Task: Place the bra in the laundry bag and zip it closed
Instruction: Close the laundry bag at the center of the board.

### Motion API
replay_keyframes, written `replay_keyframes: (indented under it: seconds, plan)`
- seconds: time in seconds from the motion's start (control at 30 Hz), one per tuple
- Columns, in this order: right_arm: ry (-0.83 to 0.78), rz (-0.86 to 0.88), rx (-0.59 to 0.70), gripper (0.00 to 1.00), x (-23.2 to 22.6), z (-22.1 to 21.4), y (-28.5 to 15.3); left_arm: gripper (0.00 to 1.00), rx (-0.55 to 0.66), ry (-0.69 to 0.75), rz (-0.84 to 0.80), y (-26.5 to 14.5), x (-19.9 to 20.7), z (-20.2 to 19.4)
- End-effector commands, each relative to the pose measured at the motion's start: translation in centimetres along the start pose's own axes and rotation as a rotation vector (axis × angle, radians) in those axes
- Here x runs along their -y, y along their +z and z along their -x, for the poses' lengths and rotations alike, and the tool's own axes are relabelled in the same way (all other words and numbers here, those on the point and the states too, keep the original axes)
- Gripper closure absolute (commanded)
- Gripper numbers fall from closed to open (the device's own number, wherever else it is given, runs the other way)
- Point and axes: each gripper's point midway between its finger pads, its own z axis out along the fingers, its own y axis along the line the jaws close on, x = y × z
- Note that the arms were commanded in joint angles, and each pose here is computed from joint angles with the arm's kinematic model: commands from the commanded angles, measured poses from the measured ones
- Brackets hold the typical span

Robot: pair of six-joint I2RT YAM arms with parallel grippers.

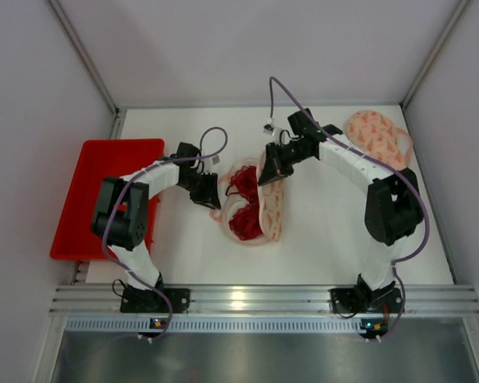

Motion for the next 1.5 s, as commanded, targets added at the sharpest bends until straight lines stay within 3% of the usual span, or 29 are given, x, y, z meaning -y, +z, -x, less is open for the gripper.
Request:
replay_keyframes:
  seconds: [0.0,0.43,0.6,0.73,0.87,1.07,1.3,1.47]
  plan:
    - [-0.075,0.072,0.032,1.00,-3.1,2.1,2.2,0.67,0.036,-0.021,-0.107,0.6,1.2,1.5]
    - [0.075,0.086,-0.069,1.00,-1.5,-0.4,12.7,0.68,-0.025,-0.125,-0.129,2.8,0.0,0.0]
    - [0.148,0.067,-0.082,1.00,0.9,-0.7,15.3,0.58,0.066,-0.146,-0.161,-0.1,0.5,0.4]
    - [0.181,0.074,-0.097,1.00,1.6,-1.1,15.9,0.50,0.200,-0.068,-0.210,-4.5,2.2,1.8]
    - [0.189,0.084,-0.092,1.00,1.6,-0.7,15.6,0.46,0.203,-0.044,-0.288,-5.5,4.0,1.1]
    - [0.197,0.100,-0.062,1.00,0.7,0.4,14.2,0.47,0.153,-0.063,-0.366,-4.6,5.5,0.6]
    - [0.193,0.114,-0.037,1.00,-0.2,1.2,13.7,0.46,0.119,-0.039,-0.310,-2.3,6.4,1.0]
    - [0.179,0.117,-0.029,1.00,-0.6,1.2,13.3,0.48,0.076,-0.076,-0.219,0.2,4.8,0.4]
